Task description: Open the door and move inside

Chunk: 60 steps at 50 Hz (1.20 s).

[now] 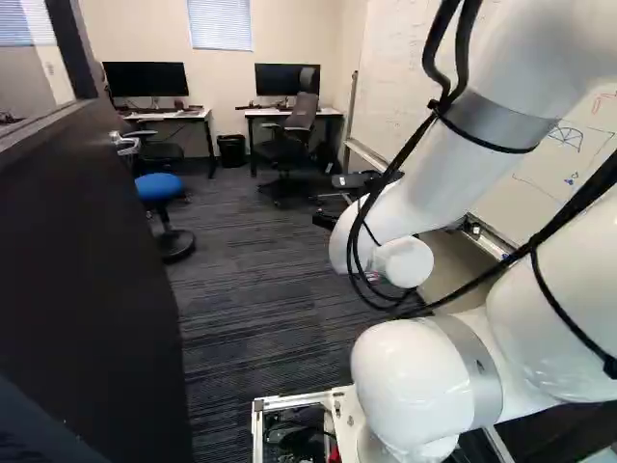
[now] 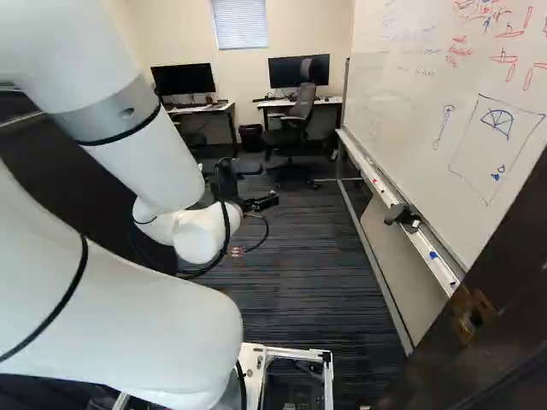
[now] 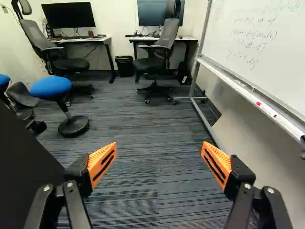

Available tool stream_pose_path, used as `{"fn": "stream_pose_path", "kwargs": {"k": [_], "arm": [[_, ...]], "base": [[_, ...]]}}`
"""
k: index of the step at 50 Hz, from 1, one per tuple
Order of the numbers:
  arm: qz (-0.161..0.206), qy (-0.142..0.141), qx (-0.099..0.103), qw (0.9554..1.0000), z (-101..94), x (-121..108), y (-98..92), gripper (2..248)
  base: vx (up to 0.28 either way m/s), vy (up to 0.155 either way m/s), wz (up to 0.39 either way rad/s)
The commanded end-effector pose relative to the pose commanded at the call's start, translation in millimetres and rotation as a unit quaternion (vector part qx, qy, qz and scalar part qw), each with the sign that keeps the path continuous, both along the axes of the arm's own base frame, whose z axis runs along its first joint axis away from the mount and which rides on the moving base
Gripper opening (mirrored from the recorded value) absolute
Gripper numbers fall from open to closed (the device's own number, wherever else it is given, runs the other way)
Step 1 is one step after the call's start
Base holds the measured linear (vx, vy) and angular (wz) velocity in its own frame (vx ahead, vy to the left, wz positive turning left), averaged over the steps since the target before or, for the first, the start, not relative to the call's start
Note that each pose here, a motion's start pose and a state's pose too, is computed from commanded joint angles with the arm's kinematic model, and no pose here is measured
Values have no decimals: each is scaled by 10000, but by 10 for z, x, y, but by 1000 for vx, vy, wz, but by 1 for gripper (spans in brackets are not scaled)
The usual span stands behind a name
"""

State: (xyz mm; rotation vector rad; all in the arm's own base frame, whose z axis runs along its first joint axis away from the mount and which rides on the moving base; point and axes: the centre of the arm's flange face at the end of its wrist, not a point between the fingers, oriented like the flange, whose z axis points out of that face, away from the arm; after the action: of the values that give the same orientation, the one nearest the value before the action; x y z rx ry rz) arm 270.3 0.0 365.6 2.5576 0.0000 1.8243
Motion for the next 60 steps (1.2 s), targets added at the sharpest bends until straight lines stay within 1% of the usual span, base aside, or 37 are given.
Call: {"fn": "stream_pose_path", "kwargs": {"k": [60], "arm": [[0, 0, 0, 10000, 0, 0, 0, 247]], "base": [[158, 5, -2]]}}
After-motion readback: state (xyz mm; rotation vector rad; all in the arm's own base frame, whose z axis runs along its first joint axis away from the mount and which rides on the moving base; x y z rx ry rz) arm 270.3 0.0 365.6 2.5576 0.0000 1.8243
